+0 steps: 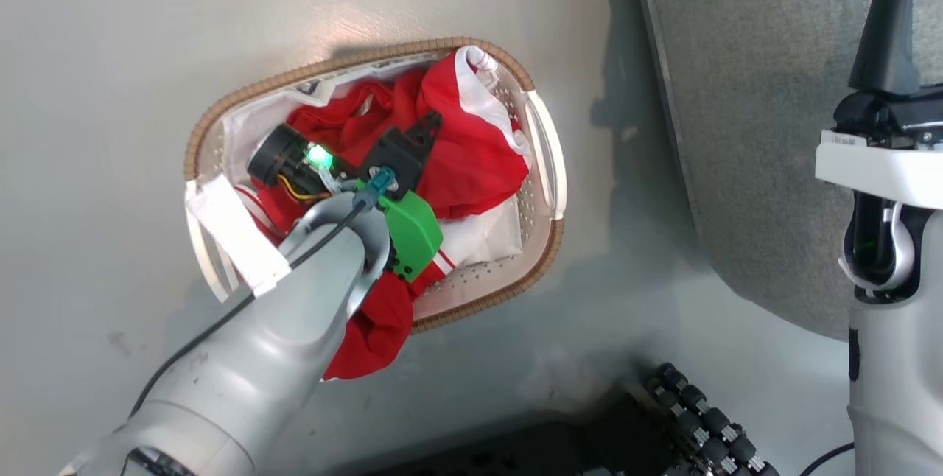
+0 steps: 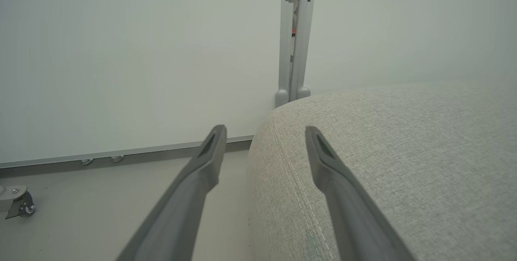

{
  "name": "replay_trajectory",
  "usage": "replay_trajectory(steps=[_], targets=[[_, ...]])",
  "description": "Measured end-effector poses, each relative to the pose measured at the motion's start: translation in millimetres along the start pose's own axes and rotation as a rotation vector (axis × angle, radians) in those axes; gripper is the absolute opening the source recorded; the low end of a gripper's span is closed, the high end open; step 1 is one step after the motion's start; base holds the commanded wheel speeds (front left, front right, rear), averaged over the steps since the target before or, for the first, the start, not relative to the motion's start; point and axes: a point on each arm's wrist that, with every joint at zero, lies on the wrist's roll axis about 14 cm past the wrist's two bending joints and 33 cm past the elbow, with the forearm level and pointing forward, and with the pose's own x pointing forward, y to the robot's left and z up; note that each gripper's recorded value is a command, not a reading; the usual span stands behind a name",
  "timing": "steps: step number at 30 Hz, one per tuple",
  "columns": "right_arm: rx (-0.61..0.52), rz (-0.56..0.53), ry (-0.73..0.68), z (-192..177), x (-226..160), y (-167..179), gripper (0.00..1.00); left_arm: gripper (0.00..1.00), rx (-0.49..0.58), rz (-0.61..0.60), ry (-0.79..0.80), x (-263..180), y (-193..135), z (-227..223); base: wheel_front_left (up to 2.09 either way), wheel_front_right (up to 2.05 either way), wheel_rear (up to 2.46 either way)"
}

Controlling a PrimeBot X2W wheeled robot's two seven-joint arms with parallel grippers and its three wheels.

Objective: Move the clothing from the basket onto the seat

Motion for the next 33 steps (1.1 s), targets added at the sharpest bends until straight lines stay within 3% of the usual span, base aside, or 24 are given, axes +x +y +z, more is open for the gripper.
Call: replay_trajectory(steps=[16, 25, 28, 31, 33], targets=[[-0.004, 0.031, -0.057, 53.2, -22.1, 15.0, 1.00, 0.00, 0.011, 0.058, -0.131, -58.2, -25.3, 53.2, 0.00, 0.00, 0.00], [-0.018, 0.045, -0.096, 84.8, -41.5, 20.7, 1.00, 0.00, 0.056, 0.077, -0.274, -86.8, -44.8, 107.8, 0.00, 0.00, 0.00], [-0.019, 0.050, -0.106, 93.5, -48.2, 22.9, 1.00, 0.89, 0.061, 0.083, -0.348, -100.1, -53.1, 130.8, 0.00, 0.00, 0.00], [-0.018, 0.053, -0.118, 101.5, -54.3, 24.6, 1.00, 0.88, 0.065, 0.087, -0.405, -115.2, -61.8, 146.2, 0.00, 0.00, 0.00], [-0.018, 0.060, -0.126, 106.9, -57.7, 27.4, 1.00, 1.00, 0.073, 0.099, -0.452, -126.8, -65.9, 159.1, 0.00, 0.00, 0.00]])
